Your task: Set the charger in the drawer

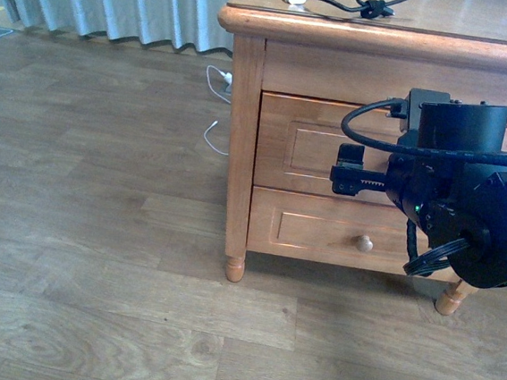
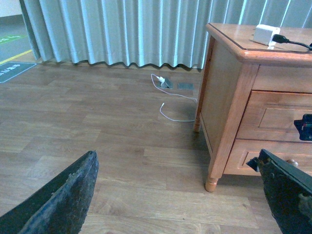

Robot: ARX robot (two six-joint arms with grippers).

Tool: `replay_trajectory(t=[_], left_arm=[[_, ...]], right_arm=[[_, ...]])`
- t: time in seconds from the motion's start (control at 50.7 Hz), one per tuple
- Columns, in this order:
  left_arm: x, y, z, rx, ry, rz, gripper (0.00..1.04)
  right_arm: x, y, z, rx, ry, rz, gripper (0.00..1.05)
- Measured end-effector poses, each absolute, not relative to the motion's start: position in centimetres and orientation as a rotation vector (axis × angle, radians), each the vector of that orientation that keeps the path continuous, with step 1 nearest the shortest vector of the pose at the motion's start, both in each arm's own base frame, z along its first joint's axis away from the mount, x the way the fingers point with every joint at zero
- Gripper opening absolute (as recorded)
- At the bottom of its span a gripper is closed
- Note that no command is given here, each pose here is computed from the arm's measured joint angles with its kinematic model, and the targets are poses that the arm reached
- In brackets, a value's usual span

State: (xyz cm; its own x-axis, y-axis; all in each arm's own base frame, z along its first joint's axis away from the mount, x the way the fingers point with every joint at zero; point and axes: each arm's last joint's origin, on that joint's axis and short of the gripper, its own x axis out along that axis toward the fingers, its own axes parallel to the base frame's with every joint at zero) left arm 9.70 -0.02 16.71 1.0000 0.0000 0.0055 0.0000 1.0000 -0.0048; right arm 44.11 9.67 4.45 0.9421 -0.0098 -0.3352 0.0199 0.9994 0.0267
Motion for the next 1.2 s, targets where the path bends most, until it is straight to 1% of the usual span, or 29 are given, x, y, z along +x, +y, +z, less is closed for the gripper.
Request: replay_trajectory(t=[0.177,0.256,0.355,0.473,0.512,0.532,0.572,0.67,0.966,1.202], left_arm=[[9.7,0.0,16.7,-0.005,-0.006,0.000,0.99],[9.7,0.0,16.7,-0.005,-0.006,0.000,0.99],[9.7,0.0,16.7,-0.005,-0.006,0.000,0.99],[9.7,0.0,16.7,-0.005,-0.006,0.000,0.99],[9.7,0.0,16.7,-0.005,-0.006,0.000,0.99],[9.7,0.0,16.7,-0.004,-0.006,0.000,0.99],[9.7,0.0,16.7,-0.005,-0.006,0.000,0.99],[9.7,0.0,16.7,-0.005,-0.006,0.000,0.99],[9.7,0.0,16.7,-0.005,-0.006,0.000,0.99],[9.7,0.0,16.7,-0.005,-0.006,0.000,0.99]], right_arm=[[44.1,9.6,4.5,0.030,0.341,-0.018,0.96],[44.1,9.6,4.5,0.028,0.340,-0.025,0.86],[44.2,9.5,4.5,0.024,0.340,-0.026,0.68],[44.2,9.5,4.5,0.024,0.340,-0.026,0.52],[44.2,9.5,4.5,0.023,0.340,-0.027,0.44],[44.2,9.5,4.5,0.022,0.340,-0.028,0.44],[44.2,9.4,4.5,0.018,0.340,-0.032,0.37],[44.2,9.3,4.4,0.018,0.343,-0.030,0.25],[43.3,9.1,4.6,0.036,0.369,-0.014,0.23],[39.7,9.1,5.5,0.052,0.463,0.007,0.23]])
